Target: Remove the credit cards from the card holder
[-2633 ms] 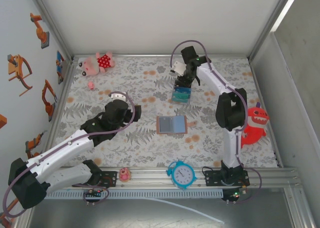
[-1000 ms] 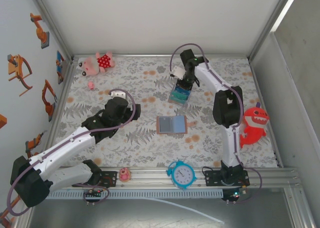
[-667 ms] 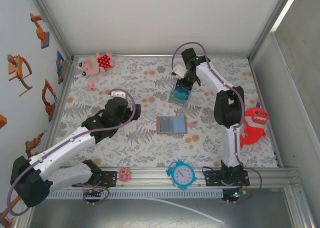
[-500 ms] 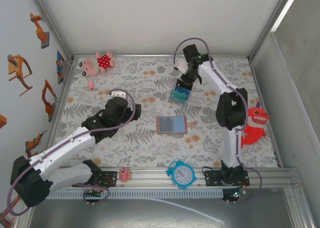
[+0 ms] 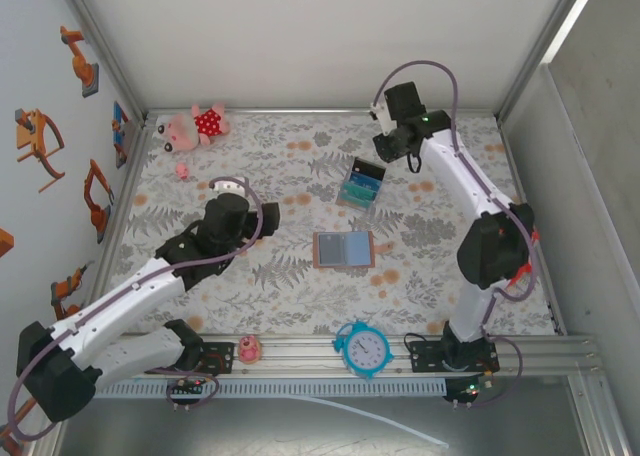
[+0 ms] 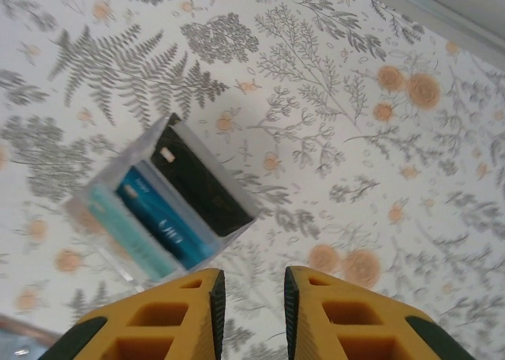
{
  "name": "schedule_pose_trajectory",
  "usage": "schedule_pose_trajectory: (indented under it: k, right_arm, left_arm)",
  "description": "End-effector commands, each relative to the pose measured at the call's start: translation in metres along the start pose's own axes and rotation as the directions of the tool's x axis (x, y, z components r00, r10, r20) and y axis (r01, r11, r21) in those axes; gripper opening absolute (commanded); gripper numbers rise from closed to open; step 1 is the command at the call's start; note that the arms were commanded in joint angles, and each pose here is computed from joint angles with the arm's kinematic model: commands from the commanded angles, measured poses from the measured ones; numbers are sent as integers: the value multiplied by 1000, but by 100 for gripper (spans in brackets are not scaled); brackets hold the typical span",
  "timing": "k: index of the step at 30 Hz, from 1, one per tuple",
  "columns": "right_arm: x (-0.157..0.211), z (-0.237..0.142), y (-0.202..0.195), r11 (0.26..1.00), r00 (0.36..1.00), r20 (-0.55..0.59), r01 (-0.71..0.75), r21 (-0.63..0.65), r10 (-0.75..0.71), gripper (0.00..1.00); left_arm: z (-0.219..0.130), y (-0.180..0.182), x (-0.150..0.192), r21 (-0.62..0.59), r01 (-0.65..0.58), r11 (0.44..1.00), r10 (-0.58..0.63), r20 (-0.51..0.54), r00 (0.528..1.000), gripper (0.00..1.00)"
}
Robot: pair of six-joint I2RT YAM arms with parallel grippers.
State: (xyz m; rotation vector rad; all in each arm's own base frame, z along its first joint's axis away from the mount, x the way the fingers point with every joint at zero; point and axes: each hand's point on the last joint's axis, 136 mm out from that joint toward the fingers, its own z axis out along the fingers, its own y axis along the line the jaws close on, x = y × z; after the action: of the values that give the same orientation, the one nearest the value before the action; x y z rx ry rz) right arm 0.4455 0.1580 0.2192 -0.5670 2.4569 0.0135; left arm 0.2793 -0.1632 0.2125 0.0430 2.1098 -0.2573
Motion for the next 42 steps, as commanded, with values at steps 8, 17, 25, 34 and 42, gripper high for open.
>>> schedule_pose_trajectory:
  k: [8,17,25,34,42]
  right_arm:
    - [48,-29,50,905,926,-67,-377,-197,372,28]
    - [105,-8,120,907,919,-188,-379,-184,346,28]
    - [144,11,165,926,917,-257,-349,-141,306,28]
    - [163,23,195,947,921,-296,-298,-117,253,44]
    - [167,40,221,961,926,-321,-249,-122,199,49]
  left_arm:
    - [-13,29,-4,-72,73,995,-67,80,995,97]
    - [-10,49,17,-166,113,980,-106,50,993,97]
    - [-15,78,36,-274,197,942,-180,83,980,97]
    - [-18,94,45,-268,312,911,-281,151,948,97]
    - [-17,104,49,-283,346,894,-314,153,937,97]
